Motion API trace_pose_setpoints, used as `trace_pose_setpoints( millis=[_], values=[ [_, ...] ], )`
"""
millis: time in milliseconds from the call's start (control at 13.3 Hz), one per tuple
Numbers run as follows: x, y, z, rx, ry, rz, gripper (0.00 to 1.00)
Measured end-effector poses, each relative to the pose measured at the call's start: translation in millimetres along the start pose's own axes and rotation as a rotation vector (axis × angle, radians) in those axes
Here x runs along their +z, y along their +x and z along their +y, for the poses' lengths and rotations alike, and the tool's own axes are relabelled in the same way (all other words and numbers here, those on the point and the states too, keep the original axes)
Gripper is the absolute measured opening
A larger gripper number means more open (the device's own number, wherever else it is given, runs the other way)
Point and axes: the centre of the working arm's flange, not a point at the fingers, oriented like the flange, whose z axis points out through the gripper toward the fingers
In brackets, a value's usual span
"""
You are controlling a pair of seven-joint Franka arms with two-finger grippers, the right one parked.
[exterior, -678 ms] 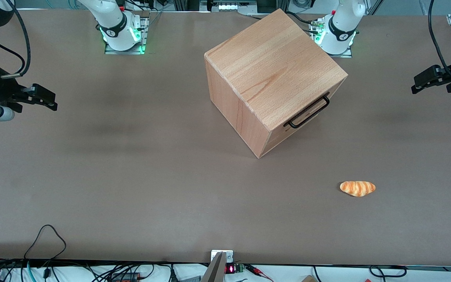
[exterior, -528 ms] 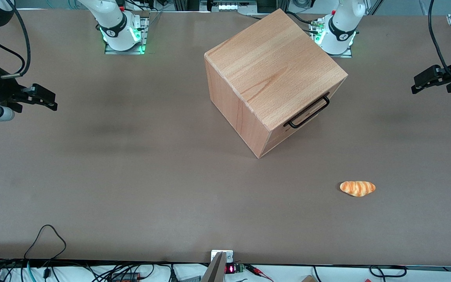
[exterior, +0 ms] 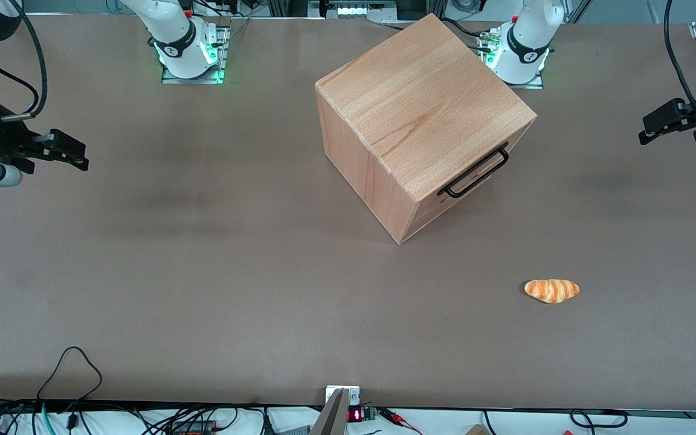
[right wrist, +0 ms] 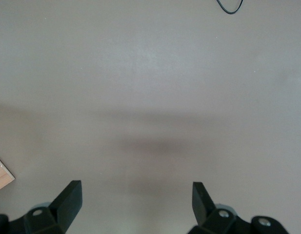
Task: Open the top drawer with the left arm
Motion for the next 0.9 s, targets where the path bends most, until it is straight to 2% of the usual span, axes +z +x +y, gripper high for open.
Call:
trace_pose_setpoints(
  millis=[226, 528, 905],
  values=[
    [3.0, 1.8, 5.3, 0.055, 0.0, -0.006, 1.0],
    [12.7, 6.4, 14.8, 0.274, -0.004, -0.028, 1.0],
    [39.0, 10.4, 65.5, 0.5, -0.013, -0.088, 1.0]
  ],
)
